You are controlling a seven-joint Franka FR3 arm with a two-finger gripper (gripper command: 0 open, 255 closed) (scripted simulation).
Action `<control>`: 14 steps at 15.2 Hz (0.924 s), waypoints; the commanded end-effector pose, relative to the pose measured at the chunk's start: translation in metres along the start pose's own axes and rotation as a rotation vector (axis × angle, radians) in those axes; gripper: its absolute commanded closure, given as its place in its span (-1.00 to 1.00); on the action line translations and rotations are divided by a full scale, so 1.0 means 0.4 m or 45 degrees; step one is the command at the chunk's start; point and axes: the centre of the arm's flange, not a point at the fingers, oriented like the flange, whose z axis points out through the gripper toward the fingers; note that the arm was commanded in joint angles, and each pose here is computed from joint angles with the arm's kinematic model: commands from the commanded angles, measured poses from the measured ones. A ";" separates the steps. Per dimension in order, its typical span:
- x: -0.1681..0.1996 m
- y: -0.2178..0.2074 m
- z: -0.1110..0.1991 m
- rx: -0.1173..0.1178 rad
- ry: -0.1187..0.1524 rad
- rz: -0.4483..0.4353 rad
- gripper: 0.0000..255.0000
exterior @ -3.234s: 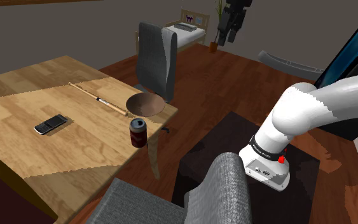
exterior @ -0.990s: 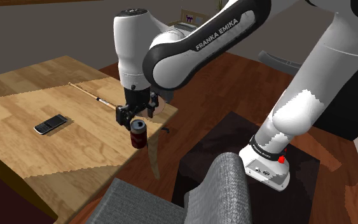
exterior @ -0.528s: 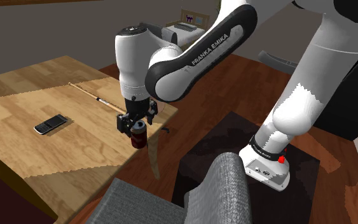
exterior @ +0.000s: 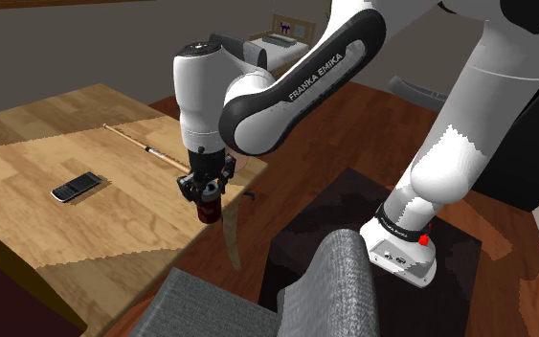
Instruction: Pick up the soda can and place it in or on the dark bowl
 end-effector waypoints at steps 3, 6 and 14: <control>0.000 0.000 0.000 0.000 0.000 0.000 1.00; 0.000 0.000 0.000 0.000 0.000 0.000 1.00; 0.000 0.000 -0.066 0.000 0.000 0.000 1.00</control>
